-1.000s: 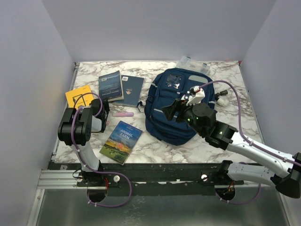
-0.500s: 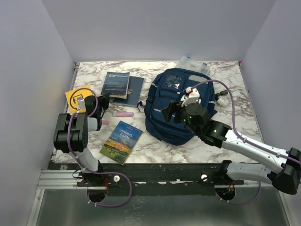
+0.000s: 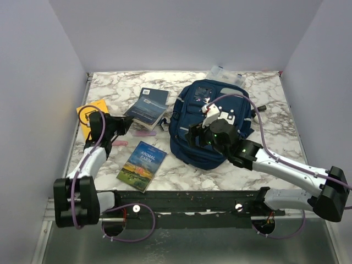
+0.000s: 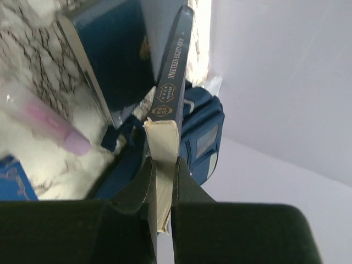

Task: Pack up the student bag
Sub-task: Pick up the book from the center of the board.

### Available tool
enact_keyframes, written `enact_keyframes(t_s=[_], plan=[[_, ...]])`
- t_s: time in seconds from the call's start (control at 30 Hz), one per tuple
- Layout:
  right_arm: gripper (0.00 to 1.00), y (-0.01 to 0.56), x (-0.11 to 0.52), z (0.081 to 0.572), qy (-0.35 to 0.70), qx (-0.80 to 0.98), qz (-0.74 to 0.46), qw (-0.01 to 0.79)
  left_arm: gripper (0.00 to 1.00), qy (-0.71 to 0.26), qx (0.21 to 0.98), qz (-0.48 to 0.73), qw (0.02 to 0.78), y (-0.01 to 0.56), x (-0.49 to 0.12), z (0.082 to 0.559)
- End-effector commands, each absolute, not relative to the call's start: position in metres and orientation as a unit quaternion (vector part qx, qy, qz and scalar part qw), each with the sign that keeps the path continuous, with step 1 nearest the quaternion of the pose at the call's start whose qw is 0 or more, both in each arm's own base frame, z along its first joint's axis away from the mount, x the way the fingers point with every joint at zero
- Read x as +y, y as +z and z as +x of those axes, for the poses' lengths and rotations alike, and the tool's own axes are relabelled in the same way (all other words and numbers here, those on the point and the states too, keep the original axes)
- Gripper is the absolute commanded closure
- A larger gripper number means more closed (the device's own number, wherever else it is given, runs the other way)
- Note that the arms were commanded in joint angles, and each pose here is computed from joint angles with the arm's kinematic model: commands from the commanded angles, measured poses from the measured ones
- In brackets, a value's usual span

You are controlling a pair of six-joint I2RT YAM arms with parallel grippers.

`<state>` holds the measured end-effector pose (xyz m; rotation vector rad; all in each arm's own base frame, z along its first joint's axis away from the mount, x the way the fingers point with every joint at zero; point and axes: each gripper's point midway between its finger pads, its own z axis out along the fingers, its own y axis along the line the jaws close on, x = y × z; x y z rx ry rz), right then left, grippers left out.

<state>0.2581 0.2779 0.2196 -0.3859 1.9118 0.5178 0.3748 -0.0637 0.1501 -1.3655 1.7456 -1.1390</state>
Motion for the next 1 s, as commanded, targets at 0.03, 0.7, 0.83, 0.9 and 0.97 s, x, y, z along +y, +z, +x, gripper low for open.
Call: enact_keyframes(t_s=[0.03, 0.7, 0.83, 0.9, 0.97], plan=[[0.21, 0.234, 0.329, 0.248, 0.260, 0.760, -0.282, 0.524, 1.00, -0.441, 0.695, -0.477, 0.308, 0.187, -0.079, 0.331], [0.16, 0.185, 0.463, 0.237, 0.067, 0.707, -0.415, 0.569, 1.00, -0.464, 0.717, -0.452, 0.257, 0.219, -0.102, 0.256], [0.16, 0.177, 0.454, 0.244, -0.017, 0.686, -0.416, 0.597, 1.00, -0.461, 0.713, -0.466, 0.250, 0.215, -0.101, 0.251], [0.18, 0.179, 0.450, 0.247, -0.051, 0.673, -0.410, 0.614, 1.00, -0.464, 0.707, -0.475, 0.243, 0.213, -0.102, 0.249], [0.23, 0.182, 0.445, 0.249, -0.081, 0.663, -0.396, 0.630, 1.00, -0.466, 0.704, -0.479, 0.241, 0.215, -0.102, 0.248]])
